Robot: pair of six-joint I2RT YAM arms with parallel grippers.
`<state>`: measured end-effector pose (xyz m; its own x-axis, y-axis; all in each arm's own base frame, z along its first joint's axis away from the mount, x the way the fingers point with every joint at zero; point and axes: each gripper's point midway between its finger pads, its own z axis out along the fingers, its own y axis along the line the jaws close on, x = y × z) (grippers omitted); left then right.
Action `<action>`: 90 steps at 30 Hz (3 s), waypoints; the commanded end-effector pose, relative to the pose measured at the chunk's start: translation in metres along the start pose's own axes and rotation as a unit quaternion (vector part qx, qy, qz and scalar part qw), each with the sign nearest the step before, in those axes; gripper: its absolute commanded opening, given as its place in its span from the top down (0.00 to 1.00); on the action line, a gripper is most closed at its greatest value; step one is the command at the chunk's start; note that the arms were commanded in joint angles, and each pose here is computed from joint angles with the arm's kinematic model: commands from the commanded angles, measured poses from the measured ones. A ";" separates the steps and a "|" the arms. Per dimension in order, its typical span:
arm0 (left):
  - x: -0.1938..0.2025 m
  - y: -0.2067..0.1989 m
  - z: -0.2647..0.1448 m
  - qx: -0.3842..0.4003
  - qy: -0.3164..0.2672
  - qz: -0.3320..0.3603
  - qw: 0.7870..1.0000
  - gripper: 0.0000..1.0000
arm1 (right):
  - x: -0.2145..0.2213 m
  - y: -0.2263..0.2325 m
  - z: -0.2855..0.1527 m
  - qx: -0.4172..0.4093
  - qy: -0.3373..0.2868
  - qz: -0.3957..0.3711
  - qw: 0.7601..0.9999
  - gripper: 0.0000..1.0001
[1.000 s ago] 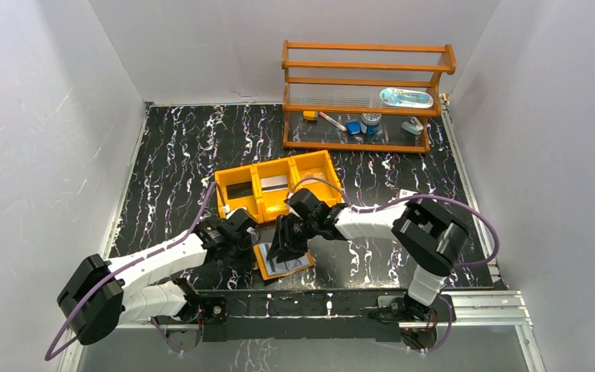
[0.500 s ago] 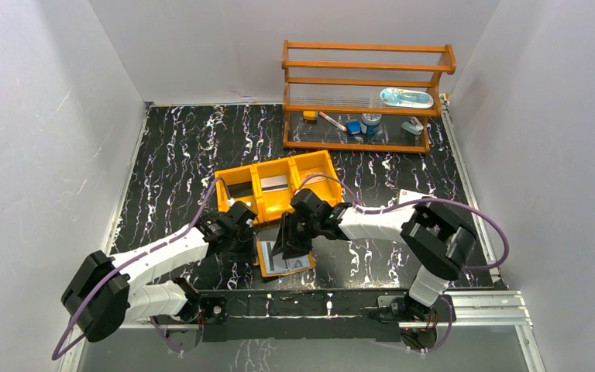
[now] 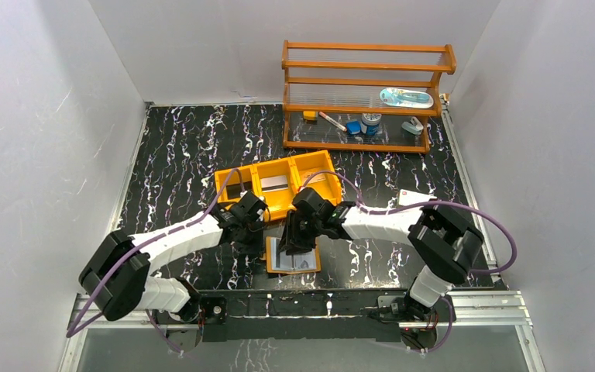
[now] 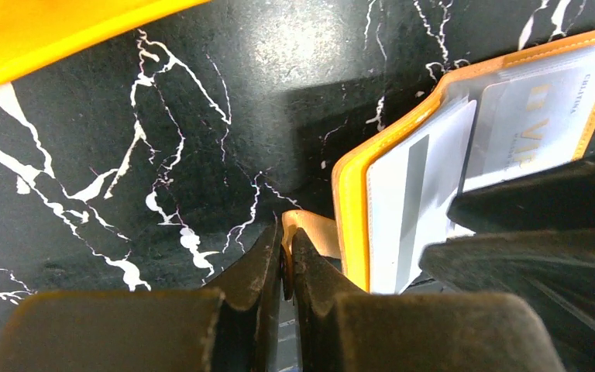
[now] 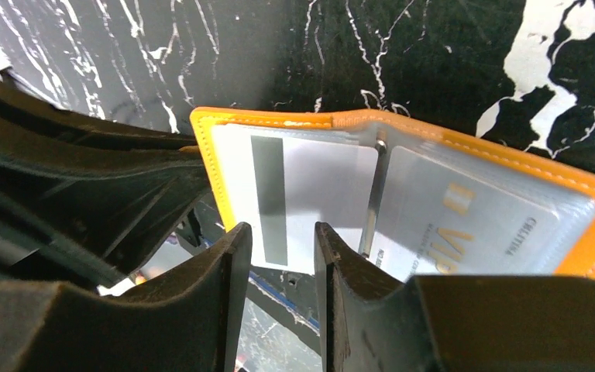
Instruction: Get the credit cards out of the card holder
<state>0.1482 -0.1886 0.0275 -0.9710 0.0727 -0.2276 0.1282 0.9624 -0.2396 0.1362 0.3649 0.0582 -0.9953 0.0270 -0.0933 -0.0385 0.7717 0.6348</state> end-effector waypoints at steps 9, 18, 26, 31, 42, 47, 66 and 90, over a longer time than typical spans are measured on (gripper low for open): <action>-0.034 0.033 -0.064 -0.064 -0.100 -0.056 0.991 0.21 | -0.003 -0.025 0.012 0.076 0.007 -0.014 0.997 0.56; -0.108 0.088 -0.116 -0.105 -0.176 -0.114 0.972 0.02 | -0.008 0.006 -0.007 0.014 -0.010 -0.048 0.999 0.48; -0.154 0.124 -0.105 -0.045 -0.169 -0.185 0.967 0.02 | -0.009 0.023 -0.019 -0.014 -0.011 -0.069 0.997 0.43; -0.161 0.116 -0.088 -0.006 -0.152 -0.175 0.973 0.02 | -0.010 0.022 -0.025 -0.010 -0.021 -0.071 0.997 0.42; -0.173 0.091 -0.065 0.089 -0.125 -0.138 0.978 0.03 | -0.008 0.015 -0.031 0.000 -0.026 -0.062 0.998 0.40; -0.173 0.084 -0.058 0.117 -0.110 -0.122 0.980 0.09 | -0.008 0.012 -0.033 0.001 -0.031 -0.057 0.998 0.40; -0.174 0.045 -0.054 0.189 -0.080 -0.086 0.975 0.13 | -0.011 0.002 -0.032 0.030 -0.036 -0.057 0.997 0.39; -0.057 -0.015 -0.116 0.246 -0.070 -0.072 0.964 0.21 | 0.002 0.000 -0.012 -0.007 -0.013 0.002 1.000 0.50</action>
<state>0.2215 -0.1491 0.1565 -0.9051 -0.2024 -0.3740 0.0870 0.7727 -0.6288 0.1299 0.3396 0.0578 -0.9925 0.0225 -0.1204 -0.0520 0.8122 0.5810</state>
